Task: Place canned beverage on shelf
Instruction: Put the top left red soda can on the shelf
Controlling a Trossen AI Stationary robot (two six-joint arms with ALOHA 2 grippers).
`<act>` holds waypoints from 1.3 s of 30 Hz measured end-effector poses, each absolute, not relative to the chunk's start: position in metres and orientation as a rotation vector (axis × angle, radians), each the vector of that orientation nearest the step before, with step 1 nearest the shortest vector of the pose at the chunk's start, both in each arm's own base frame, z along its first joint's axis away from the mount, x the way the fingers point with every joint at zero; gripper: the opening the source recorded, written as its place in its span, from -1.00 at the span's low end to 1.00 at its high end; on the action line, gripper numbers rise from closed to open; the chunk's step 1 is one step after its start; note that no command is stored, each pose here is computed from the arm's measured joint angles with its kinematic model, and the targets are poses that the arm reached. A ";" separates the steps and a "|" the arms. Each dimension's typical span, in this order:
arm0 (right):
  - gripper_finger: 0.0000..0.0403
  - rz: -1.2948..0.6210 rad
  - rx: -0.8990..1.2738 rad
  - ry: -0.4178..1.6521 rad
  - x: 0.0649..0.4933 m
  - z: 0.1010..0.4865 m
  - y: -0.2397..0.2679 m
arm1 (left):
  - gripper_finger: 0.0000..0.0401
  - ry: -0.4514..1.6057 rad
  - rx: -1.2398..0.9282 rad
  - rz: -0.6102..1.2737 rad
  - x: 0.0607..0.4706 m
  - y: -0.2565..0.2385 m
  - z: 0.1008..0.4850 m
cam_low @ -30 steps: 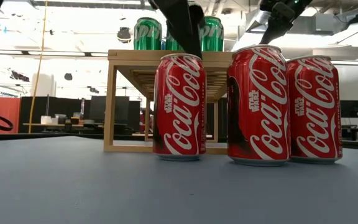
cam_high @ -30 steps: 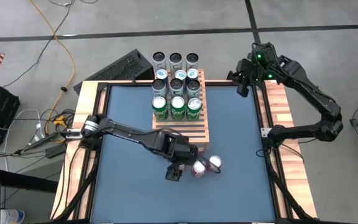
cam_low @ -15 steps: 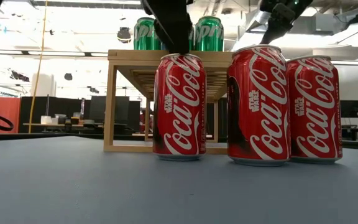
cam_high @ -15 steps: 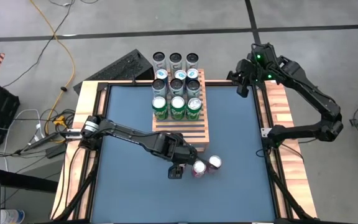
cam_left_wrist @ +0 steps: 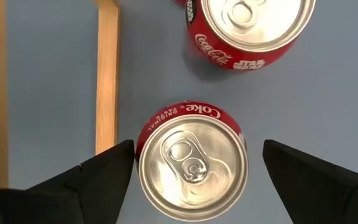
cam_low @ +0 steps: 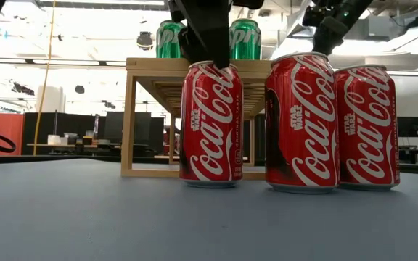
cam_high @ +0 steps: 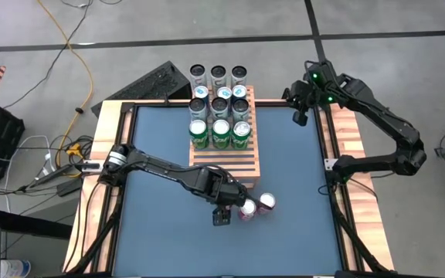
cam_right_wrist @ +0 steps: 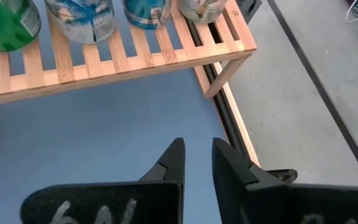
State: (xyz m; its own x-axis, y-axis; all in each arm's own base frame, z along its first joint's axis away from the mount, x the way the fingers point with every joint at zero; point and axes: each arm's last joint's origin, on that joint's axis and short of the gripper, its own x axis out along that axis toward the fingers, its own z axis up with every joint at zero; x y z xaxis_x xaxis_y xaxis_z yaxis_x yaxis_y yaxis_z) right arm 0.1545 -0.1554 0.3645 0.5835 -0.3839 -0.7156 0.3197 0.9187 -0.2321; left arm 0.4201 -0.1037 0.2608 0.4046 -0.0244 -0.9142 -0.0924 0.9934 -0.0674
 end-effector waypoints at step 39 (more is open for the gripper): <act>-0.68 -0.425 -0.092 0.832 0.155 0.367 -0.158 | 0.39 1.026 0.075 -0.224 0.439 -0.105 0.272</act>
State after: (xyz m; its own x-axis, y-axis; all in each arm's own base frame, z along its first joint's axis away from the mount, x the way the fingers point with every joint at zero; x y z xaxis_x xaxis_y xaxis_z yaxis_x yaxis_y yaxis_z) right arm 0.1549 -0.1575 0.3665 0.5944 -0.4013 -0.6969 0.3299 0.9120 -0.2437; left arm 0.4386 -0.1050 0.2721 0.4979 -0.1500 -0.8542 0.2203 0.9745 -0.0426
